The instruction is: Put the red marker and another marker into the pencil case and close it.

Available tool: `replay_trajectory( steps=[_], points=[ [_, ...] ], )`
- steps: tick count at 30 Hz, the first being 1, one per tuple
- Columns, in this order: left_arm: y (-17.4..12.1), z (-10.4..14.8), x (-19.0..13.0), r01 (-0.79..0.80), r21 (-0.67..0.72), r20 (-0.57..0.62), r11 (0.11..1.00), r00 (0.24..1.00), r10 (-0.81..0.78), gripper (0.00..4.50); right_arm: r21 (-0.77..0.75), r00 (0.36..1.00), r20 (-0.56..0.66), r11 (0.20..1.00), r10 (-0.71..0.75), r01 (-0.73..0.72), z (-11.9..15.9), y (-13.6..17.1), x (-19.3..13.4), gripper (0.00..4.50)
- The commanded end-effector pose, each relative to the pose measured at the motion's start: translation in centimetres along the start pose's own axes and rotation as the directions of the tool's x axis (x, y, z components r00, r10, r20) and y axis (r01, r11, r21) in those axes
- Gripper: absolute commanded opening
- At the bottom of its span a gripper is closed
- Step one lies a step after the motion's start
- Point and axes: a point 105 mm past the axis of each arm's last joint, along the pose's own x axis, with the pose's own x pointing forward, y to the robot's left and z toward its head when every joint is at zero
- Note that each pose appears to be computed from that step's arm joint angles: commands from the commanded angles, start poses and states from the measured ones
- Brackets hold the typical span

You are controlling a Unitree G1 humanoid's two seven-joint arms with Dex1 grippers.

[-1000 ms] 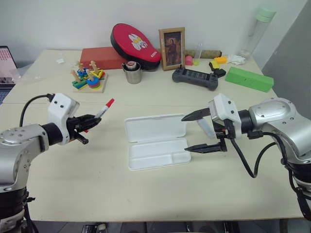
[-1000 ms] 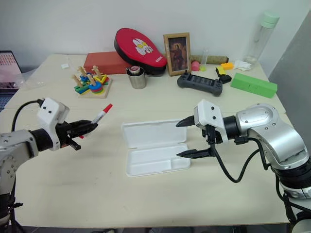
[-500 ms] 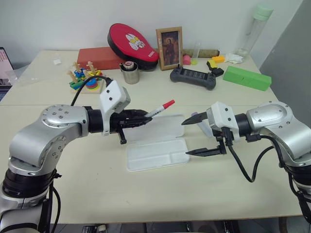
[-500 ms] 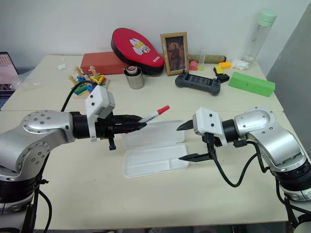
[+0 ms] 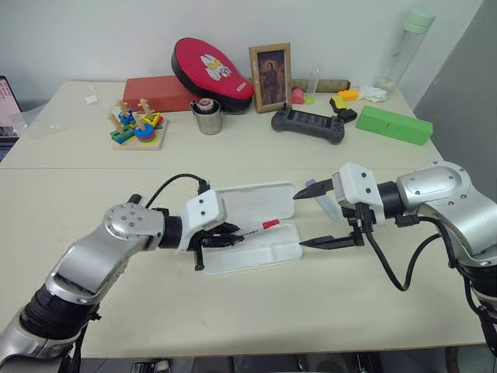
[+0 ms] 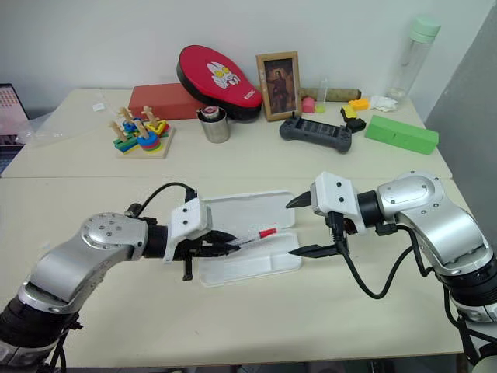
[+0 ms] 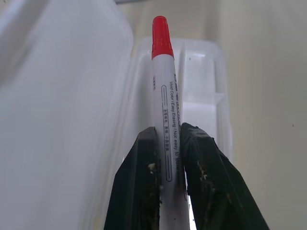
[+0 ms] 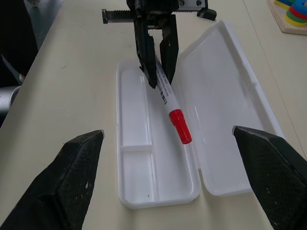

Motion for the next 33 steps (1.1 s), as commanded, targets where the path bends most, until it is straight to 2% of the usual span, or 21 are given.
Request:
replay_trajectory(
  steps=[1,8,10,16,19,22,26,33],
  points=[
    [0.2,-0.2,1.0,-0.026,0.051,0.001,0.998,1.000,0.026,0.43,-0.035,0.999,0.008,0.999,-0.035,0.036,0.7,-0.4,-0.5,4.50],
    [-0.3,0.0,2.7,0.001,0.138,0.033,0.990,0.999,-0.006,0.43,-0.034,0.999,0.009,0.999,-0.031,0.032,0.8,-0.4,-0.5,4.50],
    [-0.1,0.2,3.0,-0.007,0.153,0.044,0.988,0.999,0.001,1.12,-0.032,0.999,0.010,0.999,-0.031,0.031,0.8,-0.3,-0.4,4.50],
    [0.2,0.7,2.9,-0.012,0.169,0.058,0.986,0.998,0.002,2.43,-0.026,1.000,0.011,0.999,-0.027,0.028,0.8,-0.1,-0.4,4.50],
    [0.2,0.9,2.5,-0.008,0.161,0.057,0.987,0.998,-0.001,2.95,-0.023,0.999,0.010,0.999,-0.030,0.031,0.8,-0.1,-0.4,4.50],
    [0.4,2.3,1.3,-0.025,0.147,0.107,0.989,0.994,0.010,3.48,-0.013,0.999,0.003,0.999,-0.050,0.050,0.6,-0.4,-0.5,4.50],
    [-0.4,3.9,-1.4,0.016,0.070,0.168,0.997,0.985,-0.028,4.42,0.013,0.992,-0.032,0.992,-0.124,0.124,-0.2,-1.6,-0.9,4.50],
    [-0.1,4.9,-6.2,-0.039,0.031,0.135,0.999,0.990,0.034,4.48,0.022,0.969,-0.116,0.974,-0.220,0.224,-2.2,-3.1,-1.6,4.50]
  ],
)
